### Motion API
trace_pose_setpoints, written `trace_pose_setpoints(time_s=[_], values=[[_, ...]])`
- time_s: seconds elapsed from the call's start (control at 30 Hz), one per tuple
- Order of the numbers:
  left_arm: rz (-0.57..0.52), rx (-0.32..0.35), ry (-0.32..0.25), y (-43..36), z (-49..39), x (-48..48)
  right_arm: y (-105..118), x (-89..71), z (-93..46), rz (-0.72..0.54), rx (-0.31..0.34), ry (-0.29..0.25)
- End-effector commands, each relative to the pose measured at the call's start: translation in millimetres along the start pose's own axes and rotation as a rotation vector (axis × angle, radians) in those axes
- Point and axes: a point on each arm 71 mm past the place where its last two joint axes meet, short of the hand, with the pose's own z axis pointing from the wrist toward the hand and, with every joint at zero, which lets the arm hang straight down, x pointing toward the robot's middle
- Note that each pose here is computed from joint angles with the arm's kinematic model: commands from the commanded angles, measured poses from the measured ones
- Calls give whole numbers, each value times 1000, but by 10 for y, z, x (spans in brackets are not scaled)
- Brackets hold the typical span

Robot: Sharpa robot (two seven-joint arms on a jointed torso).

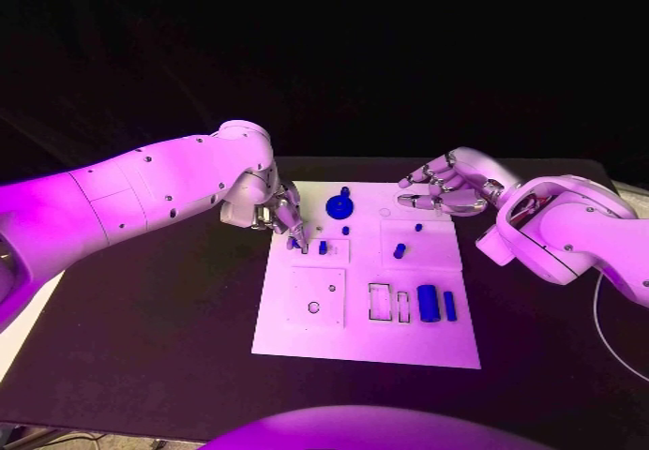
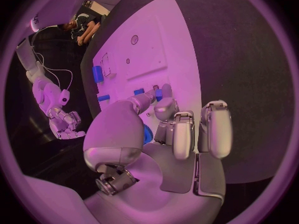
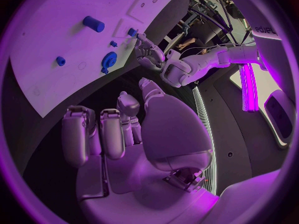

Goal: Assemble the parts on the task board

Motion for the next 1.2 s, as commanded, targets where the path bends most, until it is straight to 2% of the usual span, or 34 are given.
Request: trace_pose_setpoints(time_s=[0.03,0.17,0.67,0.93,1.2], values=[[39,-3,61,-15,1,44,5,15,2,-9,-3,13],[33,-7,56,-34,7,38,8,18,5,-8,-4,14],[-29,-72,-60,-32,63,-47,20,26,10,-8,-9,15],[-31,-89,-82,-35,77,-62,23,29,11,-7,-11,16],[-26,-89,-75,-36,91,-50,24,30,8,-7,-10,18]])
